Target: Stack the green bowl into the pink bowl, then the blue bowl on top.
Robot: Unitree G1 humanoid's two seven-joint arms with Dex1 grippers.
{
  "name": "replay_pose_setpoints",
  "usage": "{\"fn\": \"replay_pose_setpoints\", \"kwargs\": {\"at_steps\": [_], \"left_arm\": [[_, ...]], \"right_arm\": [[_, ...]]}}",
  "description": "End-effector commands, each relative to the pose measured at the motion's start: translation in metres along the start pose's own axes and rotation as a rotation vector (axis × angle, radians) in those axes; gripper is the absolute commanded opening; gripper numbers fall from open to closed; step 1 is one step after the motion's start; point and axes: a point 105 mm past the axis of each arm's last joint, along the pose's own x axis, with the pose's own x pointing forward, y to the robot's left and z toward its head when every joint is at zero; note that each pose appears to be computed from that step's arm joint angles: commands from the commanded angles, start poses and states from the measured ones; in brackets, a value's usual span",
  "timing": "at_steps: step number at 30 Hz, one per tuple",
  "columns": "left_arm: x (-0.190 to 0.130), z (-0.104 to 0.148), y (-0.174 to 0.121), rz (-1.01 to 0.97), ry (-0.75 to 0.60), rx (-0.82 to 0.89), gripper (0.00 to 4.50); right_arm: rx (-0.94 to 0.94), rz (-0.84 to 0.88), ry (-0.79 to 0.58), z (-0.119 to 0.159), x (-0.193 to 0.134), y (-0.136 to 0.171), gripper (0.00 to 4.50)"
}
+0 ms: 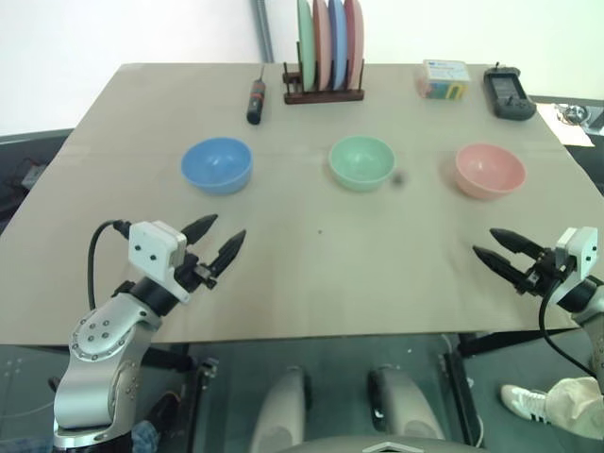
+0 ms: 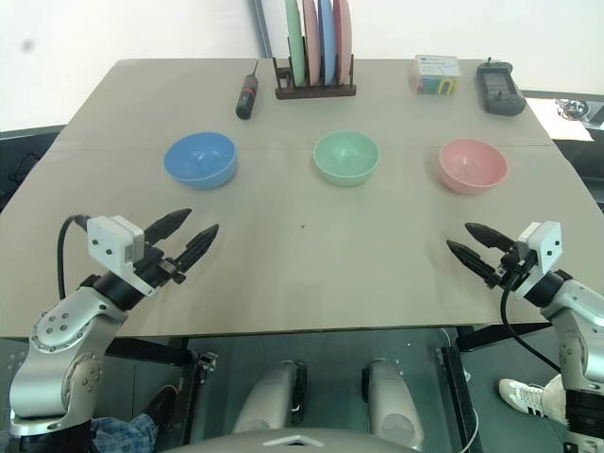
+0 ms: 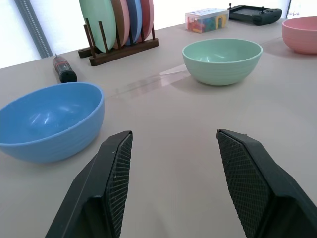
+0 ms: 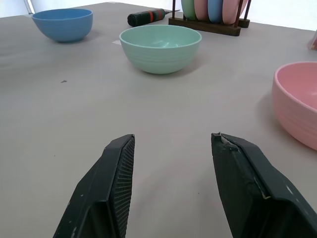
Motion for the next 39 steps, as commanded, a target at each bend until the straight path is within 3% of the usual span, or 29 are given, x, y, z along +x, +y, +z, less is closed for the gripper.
{"fn": "replay_pose_setpoints", "kwargs": {"at_steps": [1, 25, 29, 34, 36, 39], "left_arm": [[-0.002, 0.006, -0.002, -0.023, -0.017, 0.034, 2.90], [-0.003, 0.010, -0.016, -0.095, -0.058, -0.004, 2.90], [0.000, 0.014, -0.022, -0.153, -0.087, -0.067, 2.90], [0.007, 0.022, -0.031, -0.239, -0.133, -0.145, 2.90], [0.012, 0.024, -0.031, -0.246, -0.138, -0.158, 2.90], [0.016, 0.029, -0.033, -0.276, -0.161, -0.181, 4.01]], "right_arm": [[-0.042, 0.006, -0.014, 0.008, -0.003, 0.000, 2.55], [-0.072, 0.015, 0.033, 0.011, 0.003, -0.004, 2.55], [-0.147, -0.013, 0.142, 0.022, 0.021, -0.020, 2.55], [-0.316, -0.015, 0.190, 0.055, 0.049, -0.040, 2.55], [-0.378, -0.024, 0.224, 0.063, 0.057, -0.050, 3.07], [-0.419, -0.029, 0.273, 0.069, 0.066, -0.063, 4.02]]}}
